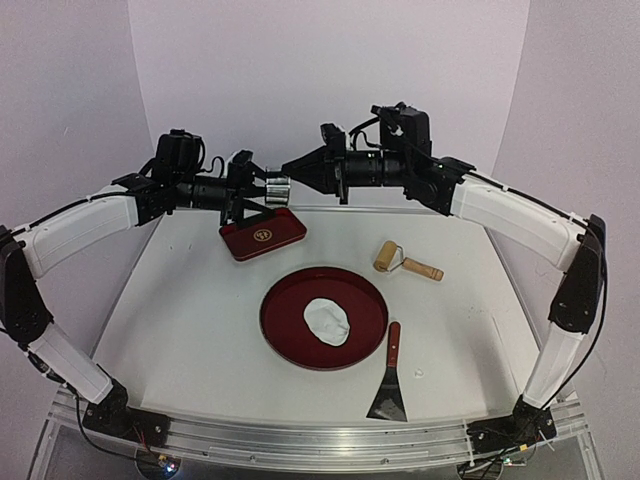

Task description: Roll out the dumpling wrappers from the dough

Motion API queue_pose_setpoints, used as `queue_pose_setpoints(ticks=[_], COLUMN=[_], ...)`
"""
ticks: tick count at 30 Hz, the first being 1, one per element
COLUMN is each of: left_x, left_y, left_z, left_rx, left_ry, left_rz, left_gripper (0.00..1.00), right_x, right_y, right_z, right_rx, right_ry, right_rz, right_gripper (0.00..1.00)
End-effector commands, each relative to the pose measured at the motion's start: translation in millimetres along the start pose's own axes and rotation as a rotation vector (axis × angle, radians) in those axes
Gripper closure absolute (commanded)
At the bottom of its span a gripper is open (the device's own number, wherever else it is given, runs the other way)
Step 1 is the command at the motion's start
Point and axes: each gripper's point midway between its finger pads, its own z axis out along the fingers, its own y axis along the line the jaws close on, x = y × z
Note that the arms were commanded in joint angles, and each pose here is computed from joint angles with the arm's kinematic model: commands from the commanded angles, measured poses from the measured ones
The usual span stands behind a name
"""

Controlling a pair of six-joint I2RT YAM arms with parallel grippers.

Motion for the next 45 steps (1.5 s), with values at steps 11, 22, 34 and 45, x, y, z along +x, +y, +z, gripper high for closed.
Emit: queue_pose_setpoints(ticks=[11, 22, 34, 45], left_x=[50.0, 78.3, 85.0, 83.0], left_y=[117.4, 159.6, 163.4, 165.6], left_z=[-102.2, -113.8, -113.5, -111.1], left_rx=[-0.651, -0.795, -0.796, -0.801], left_ry=[-0.178, -0.123, -0.1, -0.104], left_rz=[-0.179, -0.239, -0.249, -0.273], left_gripper=[0.16, 0.19, 0.23, 0.25], right_x=[27.6, 91.6, 106.3, 101.7], right_y=[-104.9, -219.9, -269.4, -289.4], right_z=[-54.8, -57.7, -53.6, -35.6], right_rx=[0.76, 1.369, 1.429, 1.423], right_ry=[-0.038, 0.283, 0.37, 0.406], right_rz=[-0.101, -0.218, -0.261, -0.321], right_gripper=[1.0, 1.0, 1.0, 1.0])
